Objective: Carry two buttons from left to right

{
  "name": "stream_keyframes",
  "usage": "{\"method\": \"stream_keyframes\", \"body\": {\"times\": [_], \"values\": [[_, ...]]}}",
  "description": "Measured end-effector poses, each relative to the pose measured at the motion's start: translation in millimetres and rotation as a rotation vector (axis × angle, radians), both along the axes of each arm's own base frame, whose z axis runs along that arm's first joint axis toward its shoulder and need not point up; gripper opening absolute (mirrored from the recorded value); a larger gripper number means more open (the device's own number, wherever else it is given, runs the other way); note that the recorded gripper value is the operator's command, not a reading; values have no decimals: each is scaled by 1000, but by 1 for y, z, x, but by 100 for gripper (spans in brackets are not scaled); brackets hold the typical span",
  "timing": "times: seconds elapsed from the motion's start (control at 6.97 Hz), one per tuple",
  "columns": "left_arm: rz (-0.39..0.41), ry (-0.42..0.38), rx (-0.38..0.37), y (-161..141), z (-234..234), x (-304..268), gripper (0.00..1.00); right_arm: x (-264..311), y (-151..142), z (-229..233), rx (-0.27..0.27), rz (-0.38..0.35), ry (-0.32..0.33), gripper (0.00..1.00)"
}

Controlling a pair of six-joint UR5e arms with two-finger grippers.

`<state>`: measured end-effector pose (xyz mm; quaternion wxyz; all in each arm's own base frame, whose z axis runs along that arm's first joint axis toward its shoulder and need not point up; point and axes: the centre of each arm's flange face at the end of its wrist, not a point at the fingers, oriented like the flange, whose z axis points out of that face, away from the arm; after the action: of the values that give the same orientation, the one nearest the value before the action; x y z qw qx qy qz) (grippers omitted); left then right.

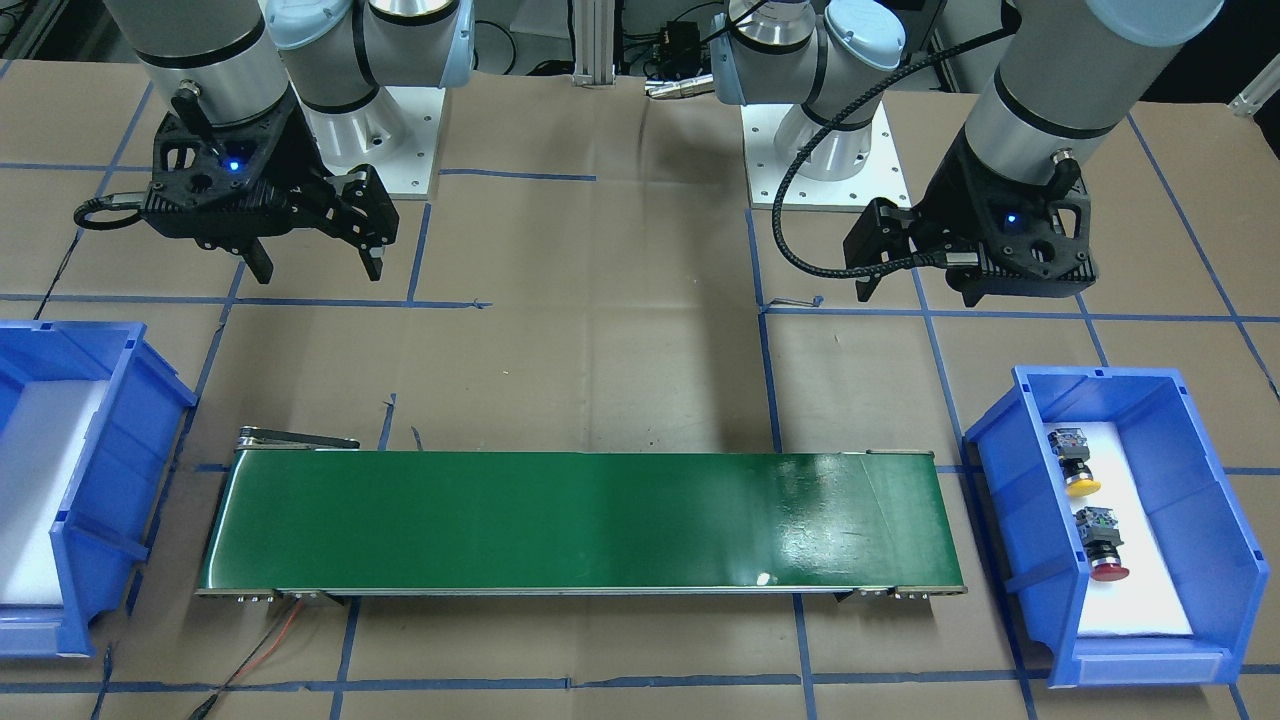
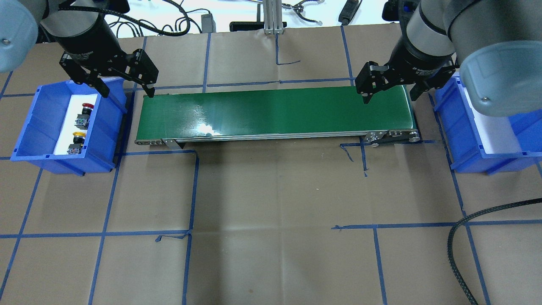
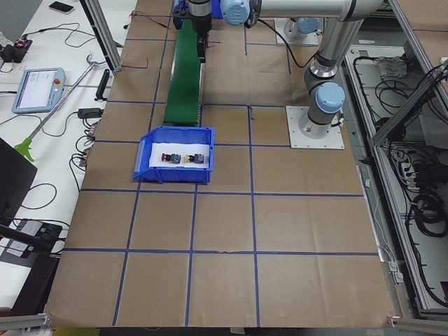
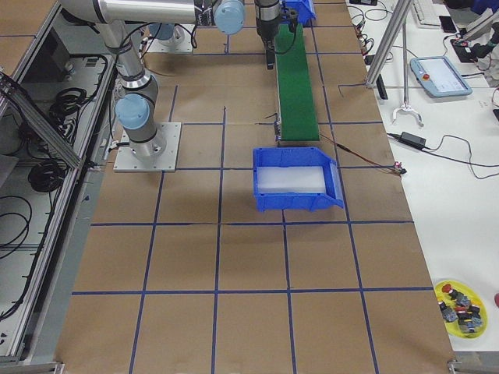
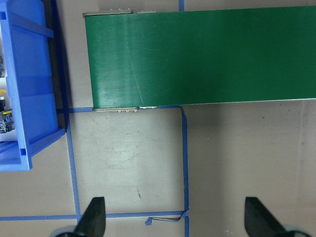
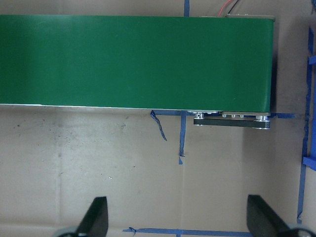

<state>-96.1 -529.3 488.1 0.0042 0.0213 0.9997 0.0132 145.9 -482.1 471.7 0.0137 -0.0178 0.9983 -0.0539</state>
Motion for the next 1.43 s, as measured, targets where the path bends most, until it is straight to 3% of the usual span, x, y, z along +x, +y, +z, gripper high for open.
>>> {"method": "stream_keyframes", "body": {"times": [1.43], "values": [[-7, -2, -21, 1, 8, 11, 100, -1, 0, 1, -1, 1, 7, 100]]}}
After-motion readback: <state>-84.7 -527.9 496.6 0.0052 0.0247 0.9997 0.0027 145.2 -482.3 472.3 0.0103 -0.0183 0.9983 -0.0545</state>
